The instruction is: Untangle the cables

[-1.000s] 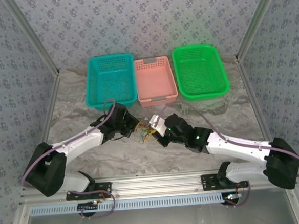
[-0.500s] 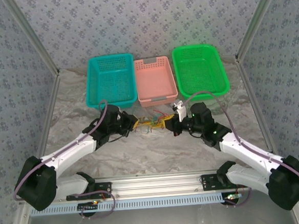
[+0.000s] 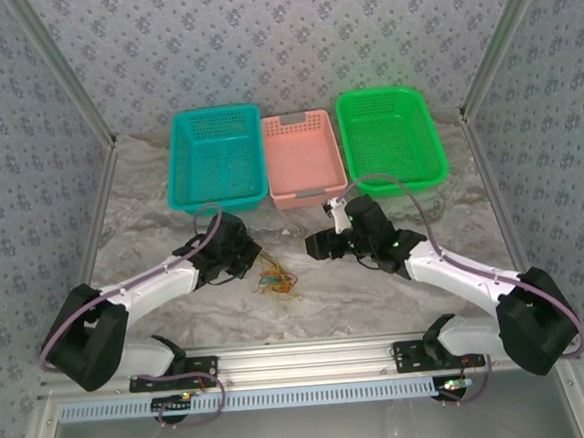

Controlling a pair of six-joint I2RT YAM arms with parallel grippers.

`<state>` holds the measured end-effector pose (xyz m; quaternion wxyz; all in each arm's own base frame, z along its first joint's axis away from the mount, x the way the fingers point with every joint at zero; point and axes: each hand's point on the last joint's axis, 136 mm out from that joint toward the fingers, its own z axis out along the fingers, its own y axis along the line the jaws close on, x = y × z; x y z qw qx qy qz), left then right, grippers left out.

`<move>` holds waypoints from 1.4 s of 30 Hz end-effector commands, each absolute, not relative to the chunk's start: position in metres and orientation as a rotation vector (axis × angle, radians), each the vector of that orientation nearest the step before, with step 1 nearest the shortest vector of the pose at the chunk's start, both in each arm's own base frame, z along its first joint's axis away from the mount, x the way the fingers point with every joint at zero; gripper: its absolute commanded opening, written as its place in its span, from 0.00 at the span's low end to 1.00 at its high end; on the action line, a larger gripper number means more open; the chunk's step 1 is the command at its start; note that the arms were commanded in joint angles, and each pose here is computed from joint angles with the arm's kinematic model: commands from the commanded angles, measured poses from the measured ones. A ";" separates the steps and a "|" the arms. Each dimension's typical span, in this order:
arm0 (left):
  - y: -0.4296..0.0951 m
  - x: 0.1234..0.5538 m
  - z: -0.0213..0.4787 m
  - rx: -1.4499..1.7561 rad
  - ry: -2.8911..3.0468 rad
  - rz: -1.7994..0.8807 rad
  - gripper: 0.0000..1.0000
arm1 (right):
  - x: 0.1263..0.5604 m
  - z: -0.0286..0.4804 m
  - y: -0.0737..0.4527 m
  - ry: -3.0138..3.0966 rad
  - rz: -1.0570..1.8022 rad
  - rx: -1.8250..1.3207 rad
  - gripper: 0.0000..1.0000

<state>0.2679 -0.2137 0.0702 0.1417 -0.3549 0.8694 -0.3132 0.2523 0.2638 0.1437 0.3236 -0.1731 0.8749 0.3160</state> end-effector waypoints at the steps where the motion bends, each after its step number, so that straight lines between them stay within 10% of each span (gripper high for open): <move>1: -0.214 0.269 0.071 -1.000 2.490 -0.879 0.00 | 0.256 0.152 0.254 2.349 0.736 -0.182 0.56; 13: -0.204 0.264 0.083 -1.004 2.431 -0.880 0.00 | 0.186 0.113 0.320 2.397 1.221 0.859 0.61; 35: -0.207 0.262 0.087 -0.985 2.430 -0.918 0.00 | 0.194 0.045 0.357 2.564 1.157 0.747 0.62; 42: -0.203 0.259 0.099 -0.971 2.417 -0.916 0.00 | 0.218 0.037 0.336 2.567 1.014 0.659 0.15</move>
